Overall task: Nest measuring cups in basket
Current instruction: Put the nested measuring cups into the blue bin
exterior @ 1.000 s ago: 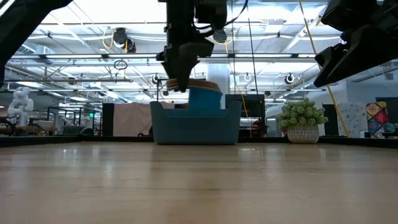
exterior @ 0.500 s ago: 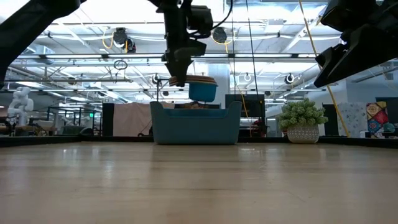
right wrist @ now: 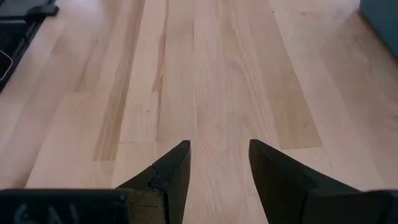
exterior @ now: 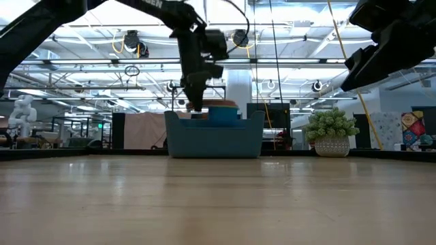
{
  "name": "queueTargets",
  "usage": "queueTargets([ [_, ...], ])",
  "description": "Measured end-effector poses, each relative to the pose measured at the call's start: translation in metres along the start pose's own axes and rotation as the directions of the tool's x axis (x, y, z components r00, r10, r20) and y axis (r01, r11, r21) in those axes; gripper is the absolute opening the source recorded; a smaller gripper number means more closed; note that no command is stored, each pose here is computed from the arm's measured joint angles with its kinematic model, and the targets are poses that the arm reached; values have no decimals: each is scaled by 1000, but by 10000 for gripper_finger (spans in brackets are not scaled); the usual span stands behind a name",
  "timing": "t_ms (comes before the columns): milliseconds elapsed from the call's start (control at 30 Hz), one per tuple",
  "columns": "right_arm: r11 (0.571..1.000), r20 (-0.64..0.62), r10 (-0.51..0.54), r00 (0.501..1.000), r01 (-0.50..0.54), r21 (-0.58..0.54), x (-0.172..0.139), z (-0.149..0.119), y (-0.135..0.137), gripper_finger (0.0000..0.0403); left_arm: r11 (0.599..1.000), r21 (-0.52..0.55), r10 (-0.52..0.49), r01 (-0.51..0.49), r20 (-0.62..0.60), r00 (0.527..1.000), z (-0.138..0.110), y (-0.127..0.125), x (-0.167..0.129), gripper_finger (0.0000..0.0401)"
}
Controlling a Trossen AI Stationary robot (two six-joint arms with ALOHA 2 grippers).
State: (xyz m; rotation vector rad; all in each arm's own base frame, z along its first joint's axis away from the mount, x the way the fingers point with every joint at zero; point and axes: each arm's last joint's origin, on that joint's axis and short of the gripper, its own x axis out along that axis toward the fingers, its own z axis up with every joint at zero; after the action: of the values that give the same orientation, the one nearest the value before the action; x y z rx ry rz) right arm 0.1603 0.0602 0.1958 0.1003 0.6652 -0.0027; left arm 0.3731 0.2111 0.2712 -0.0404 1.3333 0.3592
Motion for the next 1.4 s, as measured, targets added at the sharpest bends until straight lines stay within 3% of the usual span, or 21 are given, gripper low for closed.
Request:
queueTargets([
  [100, 1000, 9, 3, 1000, -3, 29, 0, 1, 0, 157, 1000, 18, -5, 5, -31, 1000, -6, 4, 13, 145],
  [233, 998, 9, 2, 1000, -3, 67, 0, 1, 0, 157, 998, 55, 5, -6, 13, 1000, -6, 10, 26, 145],
  [467, 993, 15, 3, 1000, -5, 116, 0, 1, 0, 157, 994, 91, -61, 56, 43, 997, -11, 13, 43, 145],
  [733, 992, 95, 6, 995, -18, 128, 0, 9, 2, 157, 996, 70, -64, 62, 17, 998, -24, 22, 62, 145],
  [1067, 993, 103, 1, 995, -13, 117, 0, 10, 2, 157, 994, 73, -85, 78, 99, 991, -18, 23, 62, 145],
  [1400, 994, 105, 0, 994, -12, 112, 0, 10, 2, 157, 990, 71, -127, 122, 79, 989, -18, 20, 74, 145],
])
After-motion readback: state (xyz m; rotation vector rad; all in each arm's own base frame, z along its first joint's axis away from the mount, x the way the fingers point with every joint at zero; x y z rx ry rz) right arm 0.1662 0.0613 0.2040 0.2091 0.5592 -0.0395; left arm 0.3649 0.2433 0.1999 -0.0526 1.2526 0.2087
